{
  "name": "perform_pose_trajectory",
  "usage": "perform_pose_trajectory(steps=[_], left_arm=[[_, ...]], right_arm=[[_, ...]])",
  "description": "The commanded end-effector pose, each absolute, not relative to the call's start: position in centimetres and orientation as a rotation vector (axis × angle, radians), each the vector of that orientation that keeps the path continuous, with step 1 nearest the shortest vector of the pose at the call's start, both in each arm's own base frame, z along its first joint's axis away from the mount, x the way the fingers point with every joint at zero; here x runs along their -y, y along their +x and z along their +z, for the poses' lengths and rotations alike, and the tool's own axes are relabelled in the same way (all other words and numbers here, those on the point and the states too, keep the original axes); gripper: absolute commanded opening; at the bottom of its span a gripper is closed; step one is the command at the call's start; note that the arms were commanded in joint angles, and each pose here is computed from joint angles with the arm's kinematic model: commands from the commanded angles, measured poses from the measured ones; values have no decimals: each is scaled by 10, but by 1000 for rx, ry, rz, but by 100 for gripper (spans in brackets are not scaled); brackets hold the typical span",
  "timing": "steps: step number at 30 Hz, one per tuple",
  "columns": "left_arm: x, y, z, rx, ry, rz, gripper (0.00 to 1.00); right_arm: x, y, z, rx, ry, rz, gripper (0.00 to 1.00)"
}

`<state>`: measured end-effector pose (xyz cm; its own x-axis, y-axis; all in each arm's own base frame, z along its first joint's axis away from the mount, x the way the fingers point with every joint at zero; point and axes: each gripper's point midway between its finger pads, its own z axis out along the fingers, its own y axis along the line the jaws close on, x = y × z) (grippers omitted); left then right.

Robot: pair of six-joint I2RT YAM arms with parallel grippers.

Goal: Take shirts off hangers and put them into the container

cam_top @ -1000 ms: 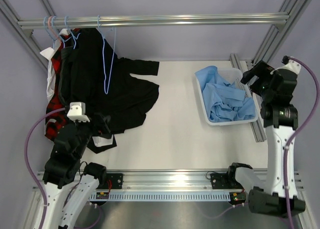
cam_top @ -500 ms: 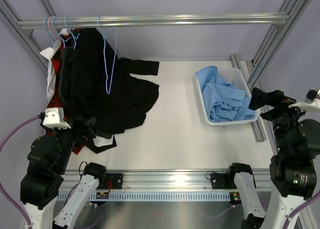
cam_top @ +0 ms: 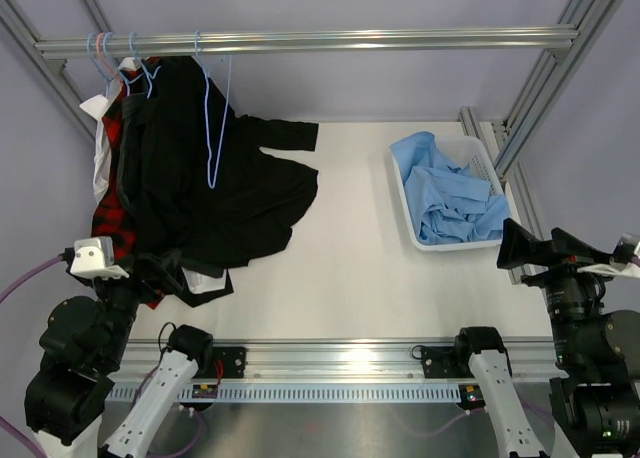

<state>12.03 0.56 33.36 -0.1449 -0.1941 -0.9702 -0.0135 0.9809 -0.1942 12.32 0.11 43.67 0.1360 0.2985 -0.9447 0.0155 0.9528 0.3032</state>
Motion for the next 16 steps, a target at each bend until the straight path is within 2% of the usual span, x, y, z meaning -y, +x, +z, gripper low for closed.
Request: perform_pose_trajectory(steps=[1,16], left_arm=[[-13,113,344,-1663,-193,-160,99],[-4,122,338,-1689,-174,-184,99]], right_arm=[[7,114,435,-1405,253,153,100],[1,123,429,-1419,219,178,99]])
